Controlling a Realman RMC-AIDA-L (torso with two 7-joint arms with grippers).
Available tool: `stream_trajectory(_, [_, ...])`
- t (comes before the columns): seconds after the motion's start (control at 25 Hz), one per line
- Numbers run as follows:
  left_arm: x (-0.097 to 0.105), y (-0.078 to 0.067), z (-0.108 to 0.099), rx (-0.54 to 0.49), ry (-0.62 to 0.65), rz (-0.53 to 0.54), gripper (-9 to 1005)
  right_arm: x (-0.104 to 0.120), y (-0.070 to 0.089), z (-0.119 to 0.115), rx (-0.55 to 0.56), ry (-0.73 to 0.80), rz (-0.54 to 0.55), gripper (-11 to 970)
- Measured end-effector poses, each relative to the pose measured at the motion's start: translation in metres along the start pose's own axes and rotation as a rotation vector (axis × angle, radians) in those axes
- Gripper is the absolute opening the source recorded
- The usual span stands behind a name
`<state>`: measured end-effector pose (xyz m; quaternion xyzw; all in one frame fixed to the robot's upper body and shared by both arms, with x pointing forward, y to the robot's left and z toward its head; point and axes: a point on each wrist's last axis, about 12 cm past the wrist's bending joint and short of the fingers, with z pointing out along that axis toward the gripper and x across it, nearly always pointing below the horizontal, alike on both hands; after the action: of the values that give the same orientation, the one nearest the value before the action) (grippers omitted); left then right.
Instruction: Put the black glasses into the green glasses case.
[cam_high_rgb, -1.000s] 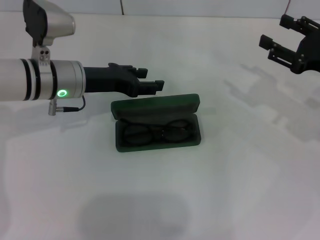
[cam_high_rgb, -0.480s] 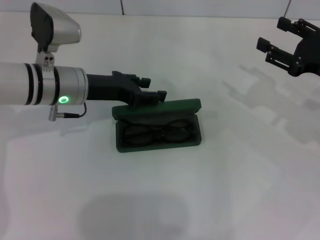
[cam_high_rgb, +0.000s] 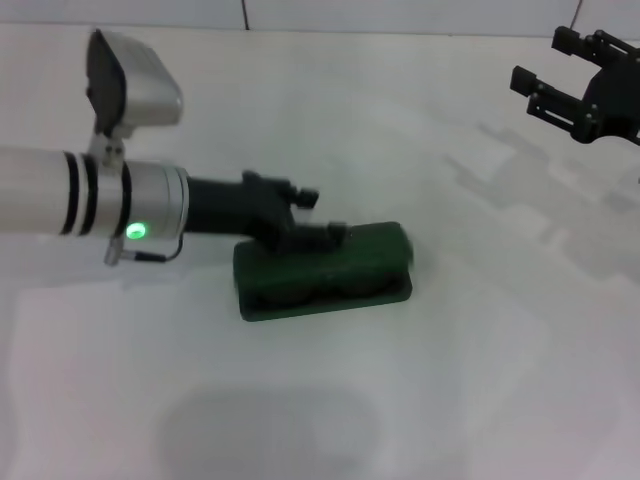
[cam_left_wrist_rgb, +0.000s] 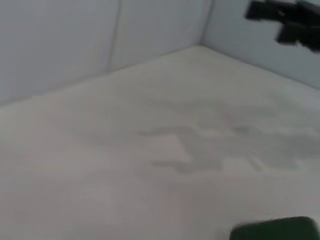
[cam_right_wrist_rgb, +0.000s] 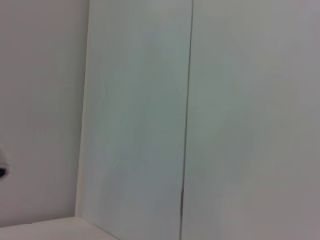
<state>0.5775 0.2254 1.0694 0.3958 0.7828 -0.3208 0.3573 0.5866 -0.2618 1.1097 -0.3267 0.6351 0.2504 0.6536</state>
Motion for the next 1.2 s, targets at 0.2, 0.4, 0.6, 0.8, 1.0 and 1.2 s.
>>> stream_trajectory(0.2, [0.005,-0.005,0.004,0.014,0.022,0.045,717,0.0,-0.001,0.005,0.01,0.008,-0.02,710])
stream_trajectory(0.4, [-0.004,-0.009,-0.007,0.035,-0.162,0.075,718,0.0,0.006,0.008,-0.048,0.018,-0.048,713])
stream_trajectory(0.6, [-0.004,-0.029,-0.051,0.147,-0.495,0.186,720,-0.01,0.037,0.012,-0.366,0.002,-0.1,715])
stream_trajectory(0.8, [0.016,-0.048,-0.098,0.227,-0.63,0.251,721,-0.017,0.049,0.014,-0.472,-0.04,-0.07,718])
stream_trajectory(1.0, [0.037,-0.054,-0.114,0.167,-0.642,0.261,865,-0.013,0.06,0.036,-0.569,0.024,-0.048,770])
stream_trajectory(1.2, [0.049,-0.064,-0.11,0.202,-0.596,0.298,894,-0.012,0.068,0.054,-0.62,0.052,-0.068,845])
